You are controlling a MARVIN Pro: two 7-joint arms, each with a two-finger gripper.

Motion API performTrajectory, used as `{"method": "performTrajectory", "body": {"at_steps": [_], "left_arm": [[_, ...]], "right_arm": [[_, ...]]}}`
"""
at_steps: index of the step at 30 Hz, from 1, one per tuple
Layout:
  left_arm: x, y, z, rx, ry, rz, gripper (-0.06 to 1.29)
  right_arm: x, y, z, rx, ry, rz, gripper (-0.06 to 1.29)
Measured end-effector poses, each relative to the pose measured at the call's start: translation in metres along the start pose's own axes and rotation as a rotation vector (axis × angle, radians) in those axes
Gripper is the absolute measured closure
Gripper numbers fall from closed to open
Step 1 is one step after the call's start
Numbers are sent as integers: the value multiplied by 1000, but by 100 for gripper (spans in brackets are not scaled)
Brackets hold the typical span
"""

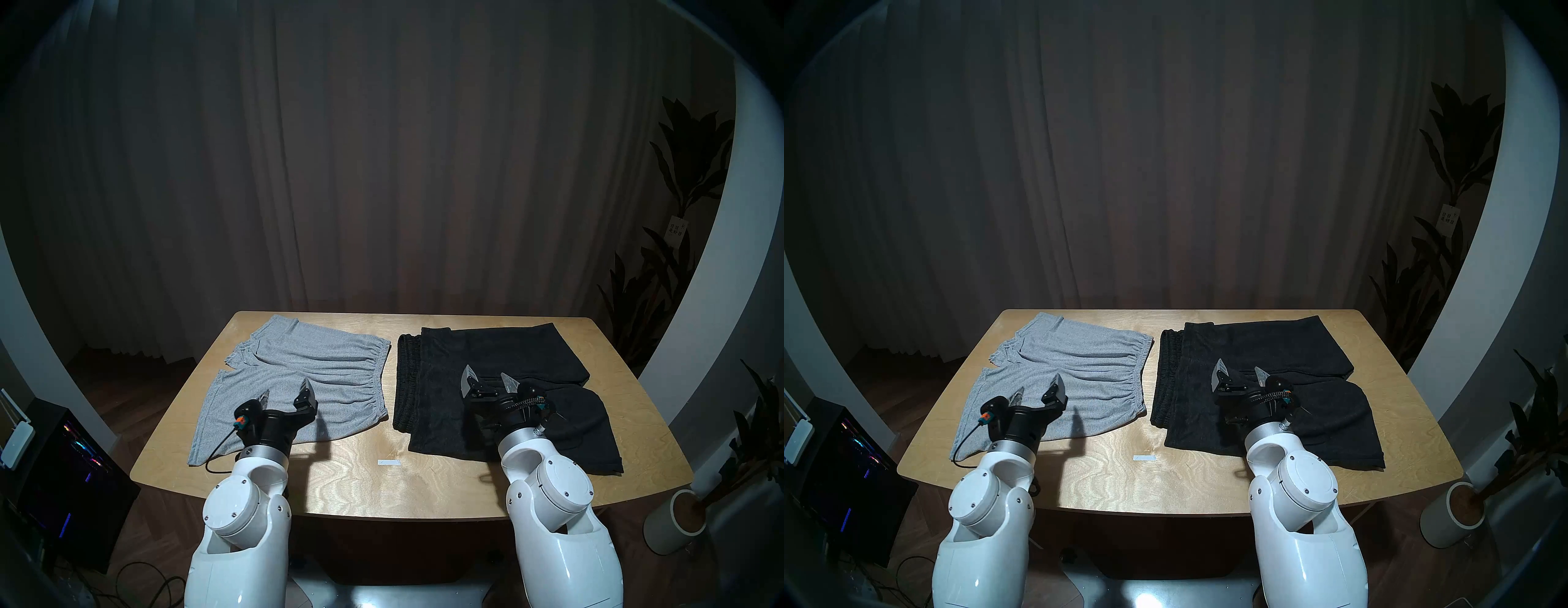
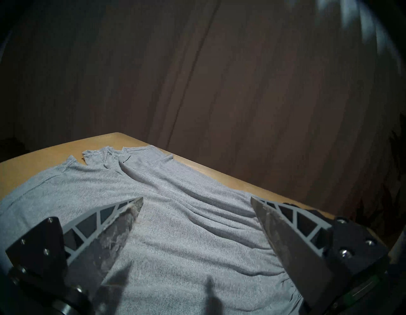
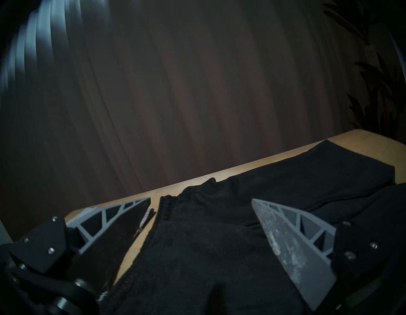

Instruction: Fold pants twice and stack them

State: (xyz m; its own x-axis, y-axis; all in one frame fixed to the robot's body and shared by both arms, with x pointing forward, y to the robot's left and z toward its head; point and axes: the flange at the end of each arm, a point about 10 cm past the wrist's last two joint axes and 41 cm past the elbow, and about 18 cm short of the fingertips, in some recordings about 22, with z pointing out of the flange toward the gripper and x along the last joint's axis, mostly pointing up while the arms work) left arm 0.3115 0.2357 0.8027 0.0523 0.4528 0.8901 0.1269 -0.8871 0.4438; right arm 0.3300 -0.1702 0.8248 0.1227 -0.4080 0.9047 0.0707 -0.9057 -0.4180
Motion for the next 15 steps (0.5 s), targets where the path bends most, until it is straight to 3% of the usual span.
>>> {"method": "performTrajectory", "body": {"at_steps": [6,15], "left_arm": [[14,-17,-7,38,12,-157,-1],[22,-40,-20,84,15,-344,-1]], "right_arm": [[-2,-13,1,51,-41,154,2],[-13,-37,2,148,-170,374,2]]}}
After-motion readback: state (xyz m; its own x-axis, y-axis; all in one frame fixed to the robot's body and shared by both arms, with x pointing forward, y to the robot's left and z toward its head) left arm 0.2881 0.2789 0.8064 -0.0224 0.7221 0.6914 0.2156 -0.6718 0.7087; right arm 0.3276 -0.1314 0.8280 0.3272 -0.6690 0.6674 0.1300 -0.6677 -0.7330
